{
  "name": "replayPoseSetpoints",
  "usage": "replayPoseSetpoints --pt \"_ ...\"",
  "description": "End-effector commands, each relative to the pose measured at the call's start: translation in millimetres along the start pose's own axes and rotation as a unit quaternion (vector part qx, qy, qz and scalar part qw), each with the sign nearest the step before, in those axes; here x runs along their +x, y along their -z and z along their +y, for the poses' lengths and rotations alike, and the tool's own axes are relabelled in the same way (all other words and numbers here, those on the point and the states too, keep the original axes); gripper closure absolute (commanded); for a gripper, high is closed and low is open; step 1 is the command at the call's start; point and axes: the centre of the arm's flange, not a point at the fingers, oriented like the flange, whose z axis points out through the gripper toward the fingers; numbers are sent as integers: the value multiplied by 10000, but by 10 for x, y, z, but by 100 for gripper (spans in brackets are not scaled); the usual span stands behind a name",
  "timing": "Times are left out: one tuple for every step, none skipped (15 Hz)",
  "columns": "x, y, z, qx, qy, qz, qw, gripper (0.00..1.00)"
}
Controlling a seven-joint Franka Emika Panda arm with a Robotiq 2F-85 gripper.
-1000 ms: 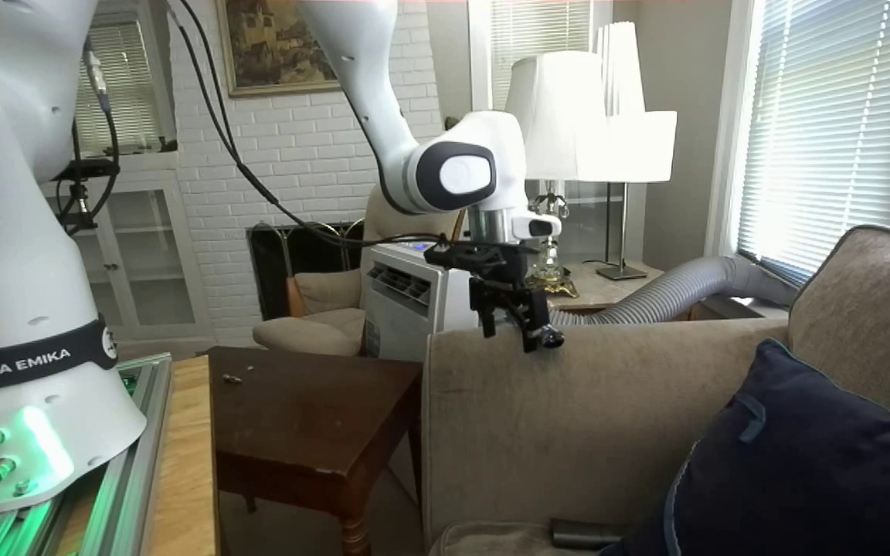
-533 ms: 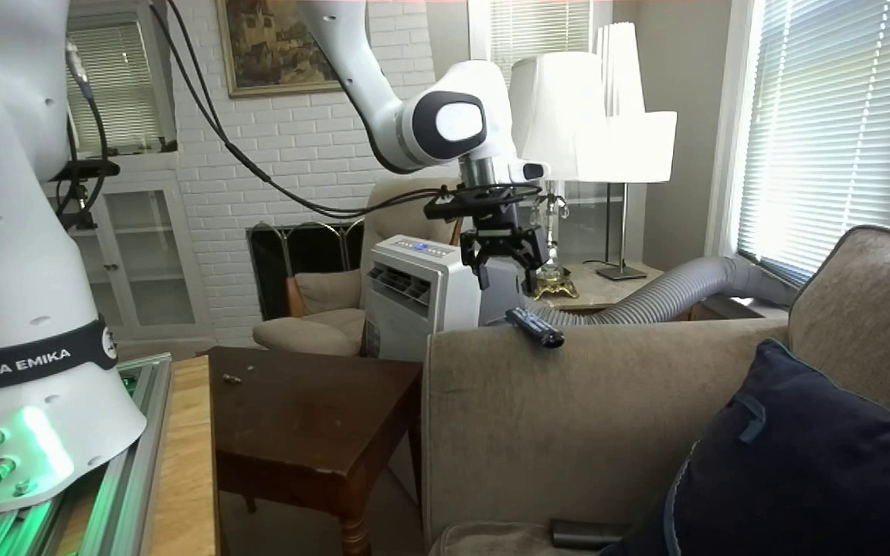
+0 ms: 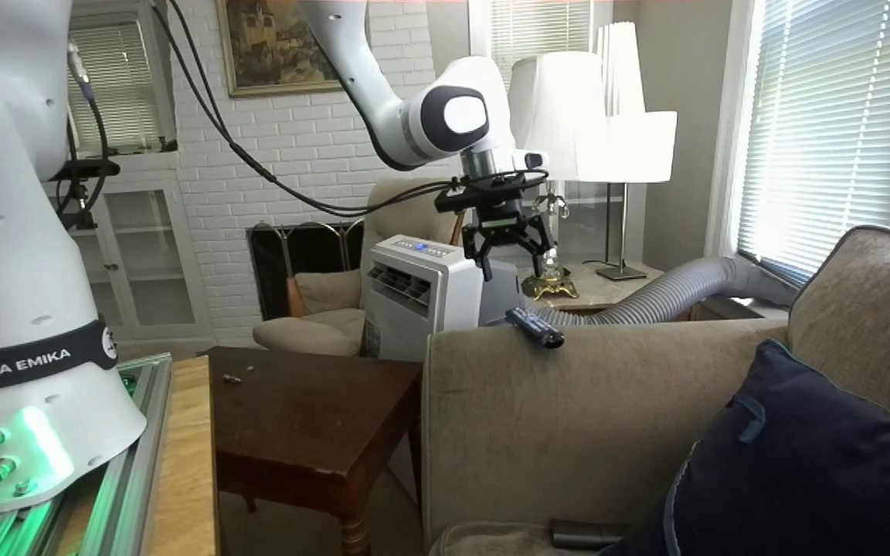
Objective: Put the remotes on the sofa
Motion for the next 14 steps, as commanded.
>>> replayPoseSetpoints --pt "359 -151 3 -209 985 -2 9949 0" --pt "419 -220 -27 -259 1237 -34 9920 0" --pt "475 -291 -54 -301 1499 -83 9882 0" --pt "525 -377 -84 -330 1747 -141 9840 0" --pt "586 -458 -105 -356 1992 -200 9791 0" --pt "625 -525 -118 -409 2235 -233 9736 0" --pt "688 -581 -123 -433 2478 -246 9675 0" --pt "734 -636 -127 -428 2722 -275 9609 0" --pt "770 -692 -135 -408 2970 -277 9536 0" --pt "809 -744 -140 -401 3188 -259 9466 0" --pt "844 -792 -140 -386 3330 -232 9418 0" --pt "878 -837 -140 -375 3441 -203 9380 0" --pt "904 -884 -142 -350 3536 -192 9345 0" --pt "929 -927 -138 -314 3583 -157 9329 0"
